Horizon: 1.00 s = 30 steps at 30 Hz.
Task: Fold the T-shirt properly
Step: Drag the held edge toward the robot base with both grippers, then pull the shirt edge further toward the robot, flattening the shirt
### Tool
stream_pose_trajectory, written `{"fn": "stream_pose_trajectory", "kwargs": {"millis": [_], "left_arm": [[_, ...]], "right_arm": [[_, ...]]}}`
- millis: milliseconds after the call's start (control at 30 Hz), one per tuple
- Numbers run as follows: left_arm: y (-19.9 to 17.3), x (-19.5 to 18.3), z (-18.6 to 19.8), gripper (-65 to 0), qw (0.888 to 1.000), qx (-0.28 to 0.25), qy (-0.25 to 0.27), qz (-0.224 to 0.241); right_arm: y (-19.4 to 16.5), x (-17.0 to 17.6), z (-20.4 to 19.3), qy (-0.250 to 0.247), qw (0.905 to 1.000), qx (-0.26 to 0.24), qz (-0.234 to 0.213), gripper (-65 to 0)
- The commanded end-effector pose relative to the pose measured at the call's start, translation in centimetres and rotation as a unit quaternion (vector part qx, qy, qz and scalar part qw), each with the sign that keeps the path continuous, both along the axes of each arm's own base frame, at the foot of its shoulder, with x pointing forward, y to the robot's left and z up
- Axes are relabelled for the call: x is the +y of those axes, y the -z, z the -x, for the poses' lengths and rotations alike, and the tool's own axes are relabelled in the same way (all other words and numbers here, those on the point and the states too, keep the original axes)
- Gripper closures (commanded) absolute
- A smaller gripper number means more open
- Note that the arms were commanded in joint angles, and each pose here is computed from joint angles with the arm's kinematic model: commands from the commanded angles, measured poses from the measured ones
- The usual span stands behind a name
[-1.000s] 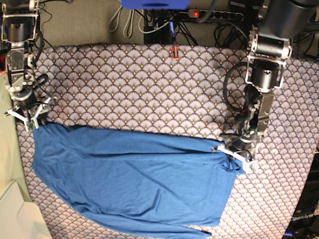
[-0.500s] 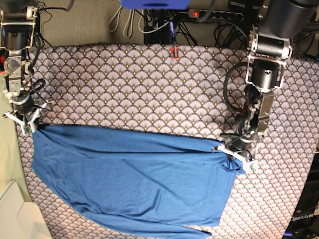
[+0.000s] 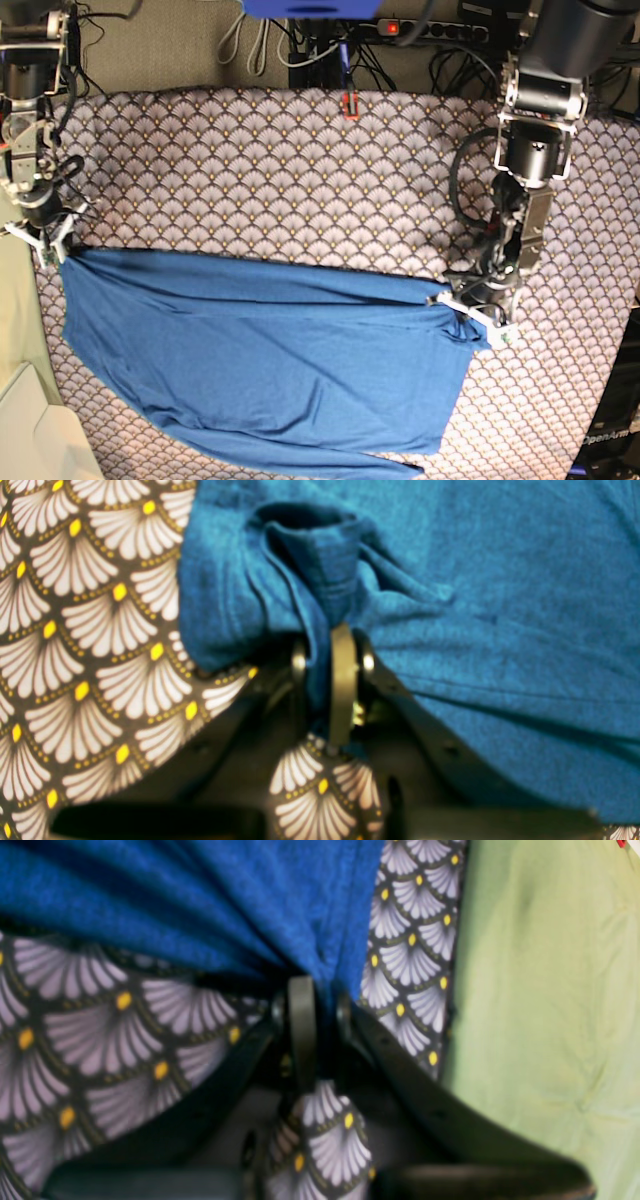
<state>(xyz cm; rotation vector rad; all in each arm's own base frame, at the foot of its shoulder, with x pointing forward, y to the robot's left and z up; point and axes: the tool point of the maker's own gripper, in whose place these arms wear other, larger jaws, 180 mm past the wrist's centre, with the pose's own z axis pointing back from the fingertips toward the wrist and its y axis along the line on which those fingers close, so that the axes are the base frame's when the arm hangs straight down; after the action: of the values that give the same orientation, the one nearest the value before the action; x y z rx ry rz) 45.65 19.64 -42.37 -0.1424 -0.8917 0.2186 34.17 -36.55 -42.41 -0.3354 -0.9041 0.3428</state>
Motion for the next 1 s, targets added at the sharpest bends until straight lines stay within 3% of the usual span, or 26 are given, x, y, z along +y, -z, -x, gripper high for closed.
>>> {"fn": "stream_pose_trajectory", "kwargs": {"millis": [0, 133, 333, 633, 967], "left_arm": [[-0.9, 0.2, -0.5, -0.3, 1.0, -0.002, 0.002, -0.002], [-2.7, 0.6, 0.1, -0.3, 0.999, -0.033, 0.012, -0.014], [-3.2, -0.5, 2.2, -0.3, 0.999, -0.003, 0.046, -0.014], [-4.1, 2.4, 4.8, -0.3, 1.0, 0.008, 0.014, -0.003], [-4.6, 3.1, 7.2, -0.3, 1.0, 0.009, 0.02, -0.016]], "right_arm": [[-1.4, -1.3, -0.2, 0.0, 0.9997, -0.009, 0.022, 0.0], [-1.8, 0.0, 0.9, -0.031, 0.9988, -0.03, 0.023, 0.0], [-0.9, 0.5, 2.4, -0.037, 0.9989, -0.021, 0.021, 0.0], [-0.1, -0.3, 4.3, -0.039, 0.9988, 0.0, 0.029, 0.0], [-1.9, -1.0, 7.2, -0.035, 0.9978, -0.049, 0.025, 0.0]]}}
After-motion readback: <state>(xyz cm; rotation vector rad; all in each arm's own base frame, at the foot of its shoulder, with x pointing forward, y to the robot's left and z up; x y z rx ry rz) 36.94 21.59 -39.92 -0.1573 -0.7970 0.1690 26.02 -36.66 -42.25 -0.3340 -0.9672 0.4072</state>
